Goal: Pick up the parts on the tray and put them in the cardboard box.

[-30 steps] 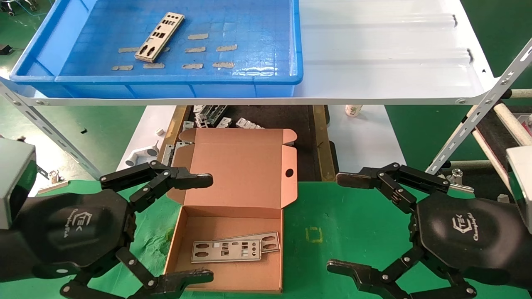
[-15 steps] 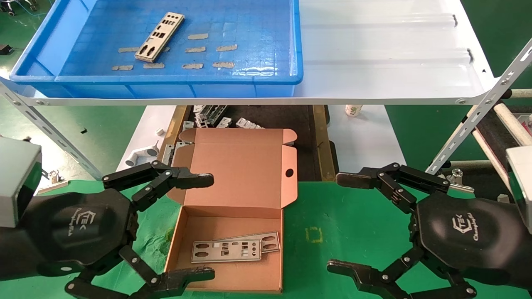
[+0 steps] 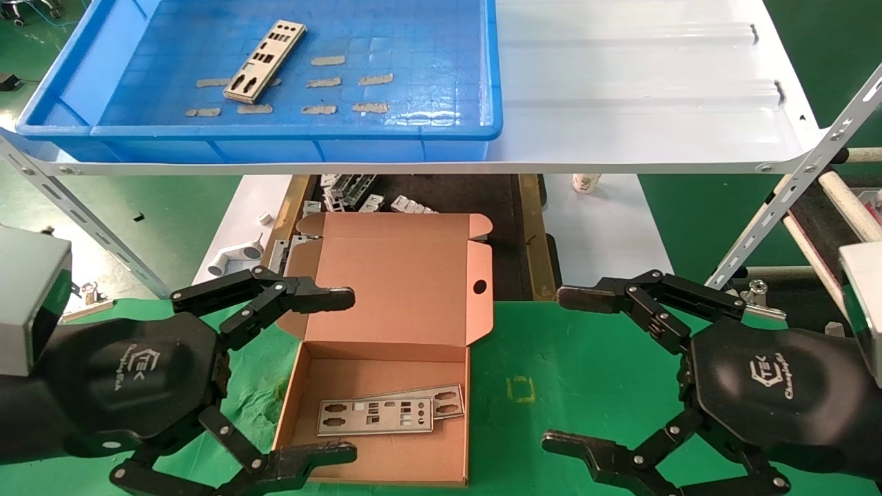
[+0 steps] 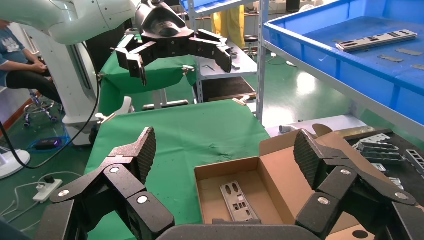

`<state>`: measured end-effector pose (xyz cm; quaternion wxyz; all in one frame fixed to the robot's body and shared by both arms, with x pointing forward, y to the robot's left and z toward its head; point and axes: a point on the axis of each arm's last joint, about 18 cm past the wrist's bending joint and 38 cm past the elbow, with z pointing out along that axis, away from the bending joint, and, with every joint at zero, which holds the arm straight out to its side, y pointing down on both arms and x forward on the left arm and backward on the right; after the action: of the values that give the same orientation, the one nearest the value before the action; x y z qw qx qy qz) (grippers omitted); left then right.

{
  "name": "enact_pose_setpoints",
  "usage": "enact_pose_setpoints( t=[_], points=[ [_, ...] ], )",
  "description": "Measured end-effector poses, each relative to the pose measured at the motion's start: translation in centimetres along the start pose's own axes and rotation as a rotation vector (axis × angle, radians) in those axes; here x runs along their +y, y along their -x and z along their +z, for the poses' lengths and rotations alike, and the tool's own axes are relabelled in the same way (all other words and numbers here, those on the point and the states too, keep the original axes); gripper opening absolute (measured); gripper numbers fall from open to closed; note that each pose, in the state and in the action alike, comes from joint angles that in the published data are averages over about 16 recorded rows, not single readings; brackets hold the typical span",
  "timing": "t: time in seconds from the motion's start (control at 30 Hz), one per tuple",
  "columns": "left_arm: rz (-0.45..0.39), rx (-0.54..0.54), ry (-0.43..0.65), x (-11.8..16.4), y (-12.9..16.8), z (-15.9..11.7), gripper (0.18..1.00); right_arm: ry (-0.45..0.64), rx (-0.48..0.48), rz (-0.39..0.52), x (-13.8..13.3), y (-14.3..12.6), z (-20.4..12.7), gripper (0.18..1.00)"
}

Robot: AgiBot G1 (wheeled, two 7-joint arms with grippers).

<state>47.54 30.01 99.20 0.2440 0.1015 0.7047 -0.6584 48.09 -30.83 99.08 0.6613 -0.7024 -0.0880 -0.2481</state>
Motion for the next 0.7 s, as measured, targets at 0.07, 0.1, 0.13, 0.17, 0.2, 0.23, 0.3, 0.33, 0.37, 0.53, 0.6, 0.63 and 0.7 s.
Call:
enact_pose_setpoints(
  t=[0.07, 0.1, 0.13, 0.17, 0.2, 0.23, 0.3, 0.33, 0.37, 0.53, 0.6, 0.63, 0.7],
  points=[
    [0.000, 0.000, 0.000, 0.01, 0.00, 0.00, 1.001, 0.000, 0.000, 0.000, 0.00, 0.00, 0.00, 1.001],
    [0.000, 0.000, 0.000, 0.01, 0.01, 0.00, 1.001, 0.000, 0.000, 0.000, 0.00, 0.00, 0.00, 1.001],
    [0.000, 0.000, 0.000, 0.01, 0.01, 0.01, 1.001, 0.000, 0.000, 0.000, 0.00, 0.00, 0.00, 1.001],
    [0.000, 0.000, 0.000, 0.01, 0.01, 0.01, 1.001, 0.000, 0.000, 0.000, 0.00, 0.00, 0.00, 1.001],
    [0.000, 0.000, 0.000, 0.01, 0.01, 0.01, 1.001, 0.000, 0.000, 0.000, 0.00, 0.00, 0.00, 1.001],
    [0.000, 0.000, 0.000, 0.02, 0.01, 0.01, 1.001, 0.000, 0.000, 0.000, 0.00, 0.00, 0.00, 1.001],
    [0.000, 0.000, 0.000, 0.02, 0.02, 0.01, 1.001, 0.000, 0.000, 0.000, 0.00, 0.00, 0.00, 1.001],
    [0.000, 0.000, 0.000, 0.02, 0.02, 0.01, 1.001, 0.000, 0.000, 0.000, 0.00, 0.00, 0.00, 1.001],
    [0.000, 0.000, 0.000, 0.02, 0.02, 0.01, 1.001, 0.000, 0.000, 0.000, 0.00, 0.00, 0.00, 1.001],
    [0.000, 0.000, 0.000, 0.03, 0.03, 0.02, 1.001, 0.000, 0.000, 0.000, 0.00, 0.00, 0.00, 1.001],
    [0.000, 0.000, 0.001, 0.03, 0.03, 0.02, 1.001, 0.000, 0.000, 0.000, 0.00, 0.00, 0.00, 1.001],
    [0.000, 0.000, 0.001, 0.03, 0.03, 0.02, 1.001, 0.000, 0.000, 0.000, 0.00, 0.00, 0.00, 1.001],
    [0.000, 0.000, 0.001, 0.03, 0.03, 0.02, 1.001, 0.000, 0.000, 0.000, 0.00, 0.00, 0.00, 1.001]
  ],
)
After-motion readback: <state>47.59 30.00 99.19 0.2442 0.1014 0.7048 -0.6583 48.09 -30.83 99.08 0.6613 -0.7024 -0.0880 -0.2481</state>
